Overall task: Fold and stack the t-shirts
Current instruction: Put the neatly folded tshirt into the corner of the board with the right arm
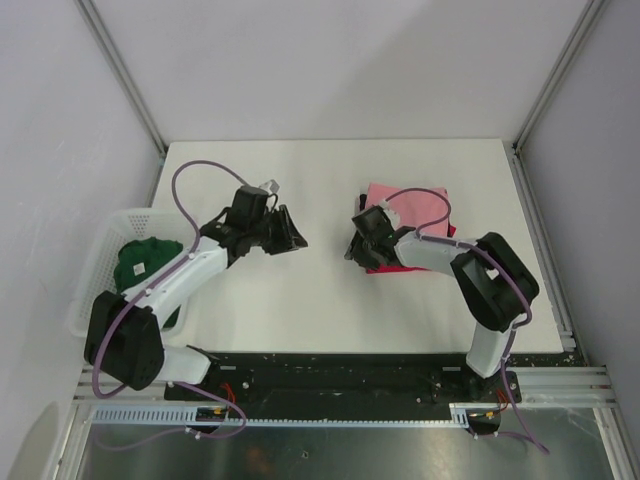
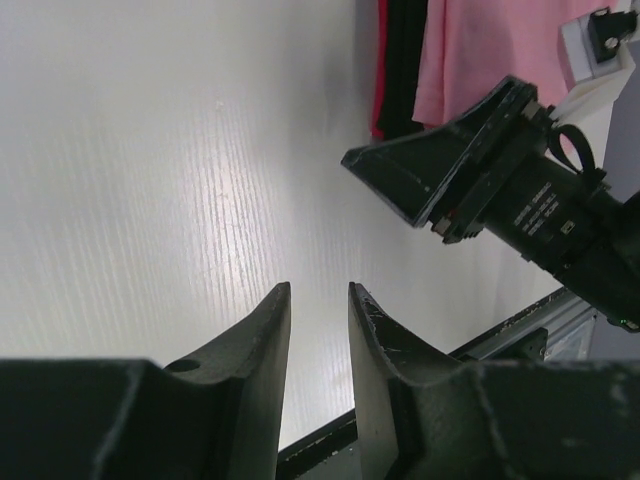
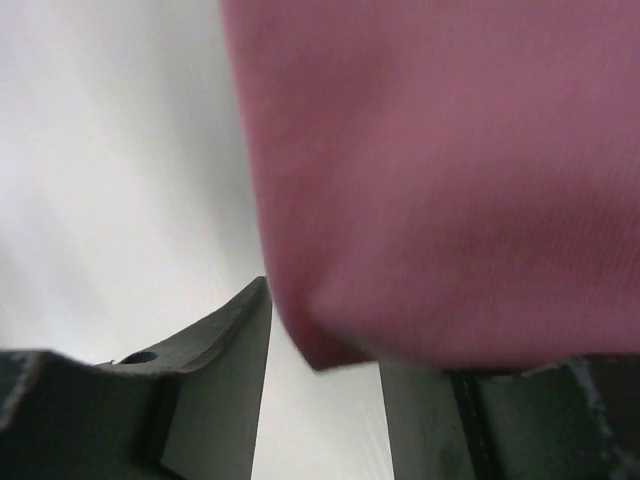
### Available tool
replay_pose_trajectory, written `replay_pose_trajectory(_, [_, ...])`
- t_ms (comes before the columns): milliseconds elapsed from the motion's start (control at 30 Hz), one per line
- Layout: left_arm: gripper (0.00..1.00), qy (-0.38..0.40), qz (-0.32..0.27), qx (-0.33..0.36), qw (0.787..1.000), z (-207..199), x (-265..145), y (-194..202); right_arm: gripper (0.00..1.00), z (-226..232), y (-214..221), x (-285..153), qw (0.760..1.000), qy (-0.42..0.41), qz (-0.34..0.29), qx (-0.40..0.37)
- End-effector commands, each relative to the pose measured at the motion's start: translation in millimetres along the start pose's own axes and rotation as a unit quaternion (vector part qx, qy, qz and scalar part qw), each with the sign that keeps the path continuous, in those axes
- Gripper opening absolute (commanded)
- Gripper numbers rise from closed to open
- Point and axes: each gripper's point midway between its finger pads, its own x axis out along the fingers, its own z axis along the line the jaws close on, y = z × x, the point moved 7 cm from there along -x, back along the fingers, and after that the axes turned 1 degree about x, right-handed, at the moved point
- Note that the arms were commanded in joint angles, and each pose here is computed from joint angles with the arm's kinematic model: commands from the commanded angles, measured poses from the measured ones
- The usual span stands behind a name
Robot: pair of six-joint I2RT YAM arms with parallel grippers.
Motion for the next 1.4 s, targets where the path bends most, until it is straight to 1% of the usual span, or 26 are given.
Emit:
replay_pose_trajectory(0, [0.34, 0.017, -0.017, 0.016, 1.0, -0.4, -11.2, -4.6, 0.49, -13.4, -12.1, 25.3, 0.998, 0.03, -0.039, 0.049])
replay_pose_trajectory(167, [0.34, 0.016, -0.019, 0.015, 1.0, 3.5, -12.4, -5.9, 0.49, -35.5, -35.7, 31.6, 0.994, 0.06, -0.058, 0.073])
replay_pose_trajectory(400, [0.33, 0.011, -0.014, 0.011, 1.0, 7.5, -9.4, -7.0, 0.48, -74.6, -81.3, 38.3, 0.99, 0.072, -0.067, 0.096])
replay_pose_trajectory(533, [0.33, 0.012, -0.009, 0.009, 1.0, 7.4, -5.5, -9.2, 0.47, -97.5, -110.7, 41.6, 0.99, 0.066, -0.068, 0.107])
replay_pose_trajectory(700, [0.33, 0.01, -0.002, 0.009, 1.0, 7.4, 1.2, -12.4, 0.47, -123.2, -146.5, 41.7, 0.989, 0.083, -0.074, 0.097])
replay_pose_trajectory(967, [0.32, 0.006, 0.009, 0.011, 1.0, 8.1, 13.0, -18.1, 0.47, -161.6, -189.5, 48.0, 0.986, 0.119, -0.074, 0.086])
replay_pose_trajectory(1133, [0.32, 0.004, 0.015, 0.011, 1.0, 9.2, 19.1, -19.9, 0.47, -179.4, -206.0, 49.7, 0.984, 0.143, -0.07, 0.084])
replay_pose_trajectory(1267, [0.32, 0.002, 0.017, 0.012, 1.0, 10.2, 21.9, -20.8, 0.47, -195.2, -212.3, 46.8, 0.981, 0.151, -0.068, 0.096])
replay_pose_trajectory(1367, [0.31, 0.002, 0.018, 0.011, 1.0, 10.1, 22.8, -21.4, 0.47, -198.0, -211.7, 45.1, 0.982, 0.152, -0.062, 0.095])
